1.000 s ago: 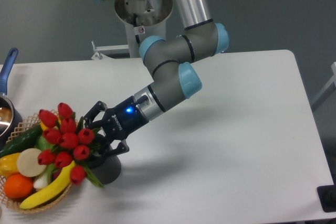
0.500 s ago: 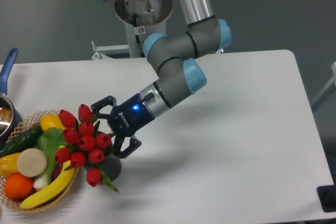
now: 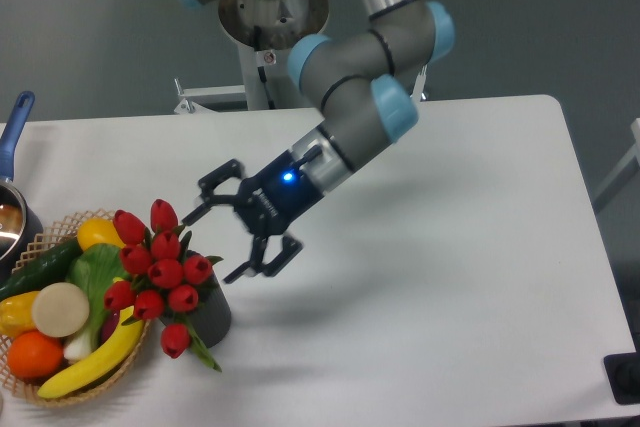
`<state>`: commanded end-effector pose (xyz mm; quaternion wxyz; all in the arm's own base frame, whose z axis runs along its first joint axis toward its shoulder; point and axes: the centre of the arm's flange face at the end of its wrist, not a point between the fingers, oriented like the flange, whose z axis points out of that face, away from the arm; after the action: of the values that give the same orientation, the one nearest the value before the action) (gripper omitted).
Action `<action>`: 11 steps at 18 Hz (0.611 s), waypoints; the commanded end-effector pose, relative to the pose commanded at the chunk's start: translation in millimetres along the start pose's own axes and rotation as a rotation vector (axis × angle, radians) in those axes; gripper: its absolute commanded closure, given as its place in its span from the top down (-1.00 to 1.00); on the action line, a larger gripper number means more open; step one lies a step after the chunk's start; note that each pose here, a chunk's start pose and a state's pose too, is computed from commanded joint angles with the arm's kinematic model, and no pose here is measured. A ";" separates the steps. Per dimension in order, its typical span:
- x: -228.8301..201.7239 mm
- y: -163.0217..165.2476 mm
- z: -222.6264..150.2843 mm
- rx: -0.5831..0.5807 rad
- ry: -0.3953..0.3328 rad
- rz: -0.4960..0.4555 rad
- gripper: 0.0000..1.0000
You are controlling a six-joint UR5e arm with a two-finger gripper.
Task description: Insert the flowers into the vase
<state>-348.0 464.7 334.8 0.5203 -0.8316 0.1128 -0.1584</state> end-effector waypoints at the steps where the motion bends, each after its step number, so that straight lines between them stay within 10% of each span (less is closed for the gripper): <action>1: -6.9 1.8 -10.7 -0.029 -0.035 -0.022 1.00; 11: -73.2 3.9 -101.2 -0.374 -0.375 -0.025 1.00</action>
<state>-454.3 404.9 361.9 0.3674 -0.9294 0.0314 0.0158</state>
